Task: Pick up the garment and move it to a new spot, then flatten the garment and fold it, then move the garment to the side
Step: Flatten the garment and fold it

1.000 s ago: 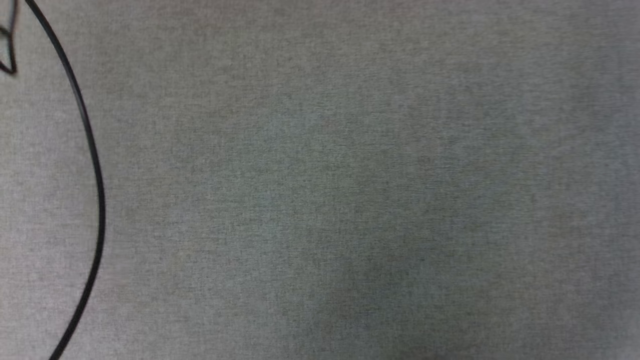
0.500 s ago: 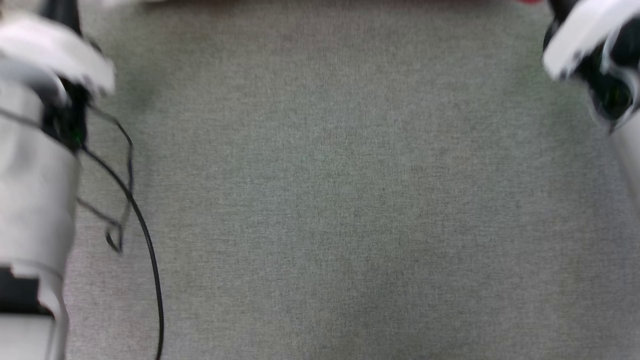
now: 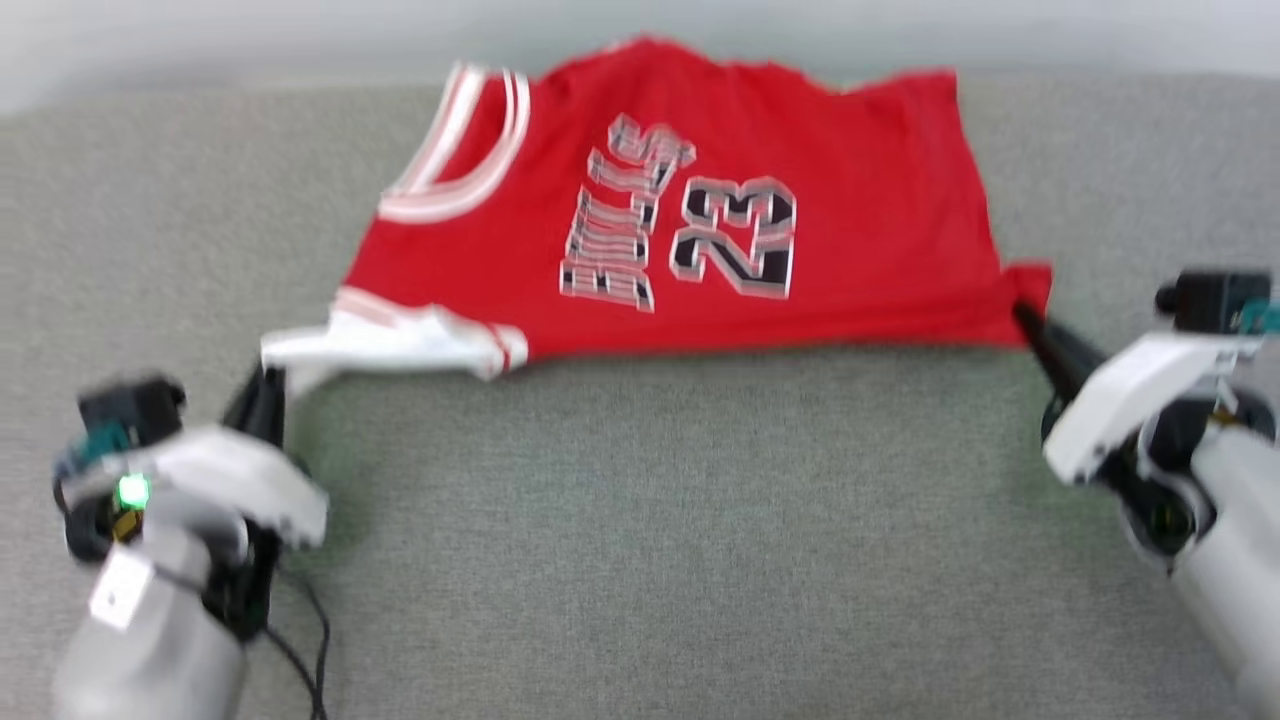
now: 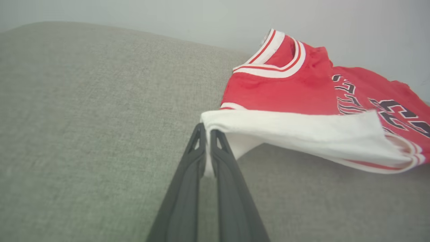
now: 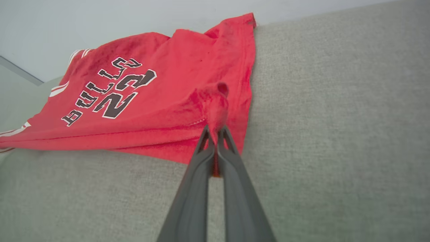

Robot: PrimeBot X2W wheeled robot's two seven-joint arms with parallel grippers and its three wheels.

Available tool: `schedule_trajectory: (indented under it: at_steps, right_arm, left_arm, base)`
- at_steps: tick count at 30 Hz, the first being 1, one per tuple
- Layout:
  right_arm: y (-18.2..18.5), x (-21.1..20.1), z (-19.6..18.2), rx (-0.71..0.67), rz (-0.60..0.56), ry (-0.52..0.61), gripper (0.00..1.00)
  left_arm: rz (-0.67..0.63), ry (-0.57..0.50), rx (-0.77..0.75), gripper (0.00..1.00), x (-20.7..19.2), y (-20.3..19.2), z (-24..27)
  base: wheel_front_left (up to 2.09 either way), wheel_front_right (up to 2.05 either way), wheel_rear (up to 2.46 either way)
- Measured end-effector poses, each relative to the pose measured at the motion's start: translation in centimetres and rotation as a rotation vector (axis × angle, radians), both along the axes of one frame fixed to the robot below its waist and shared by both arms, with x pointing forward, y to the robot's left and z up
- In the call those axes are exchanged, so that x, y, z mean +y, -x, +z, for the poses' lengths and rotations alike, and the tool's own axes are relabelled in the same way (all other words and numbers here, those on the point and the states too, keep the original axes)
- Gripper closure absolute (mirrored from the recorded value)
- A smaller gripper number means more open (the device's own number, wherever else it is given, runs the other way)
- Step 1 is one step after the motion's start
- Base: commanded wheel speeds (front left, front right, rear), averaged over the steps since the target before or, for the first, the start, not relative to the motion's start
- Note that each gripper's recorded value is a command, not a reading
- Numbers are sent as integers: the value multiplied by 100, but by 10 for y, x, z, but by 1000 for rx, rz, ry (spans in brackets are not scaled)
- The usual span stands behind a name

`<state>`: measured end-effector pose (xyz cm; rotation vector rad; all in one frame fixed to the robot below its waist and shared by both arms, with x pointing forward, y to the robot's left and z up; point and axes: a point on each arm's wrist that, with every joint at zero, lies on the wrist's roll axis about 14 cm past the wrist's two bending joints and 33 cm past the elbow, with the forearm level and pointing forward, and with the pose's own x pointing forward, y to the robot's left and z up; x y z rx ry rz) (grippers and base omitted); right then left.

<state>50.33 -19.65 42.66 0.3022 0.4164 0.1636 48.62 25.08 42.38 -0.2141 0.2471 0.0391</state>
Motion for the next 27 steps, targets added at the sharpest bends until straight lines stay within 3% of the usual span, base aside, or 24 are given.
schedule_trajectory:
  at_steps: [16, 27]
  right_arm:
    - [128, -2, -23, 85, 15, -47, 100]
    - [188, -4, -48, 156, -9, -83, 100]
  left_arm:
    - [93, 62, 140, 100, 2, 153, -17]
    - [173, 113, 215, 100, 7, 221, -16]
  base:
    - [0, 0, 0]
    - [0, 0, 0]
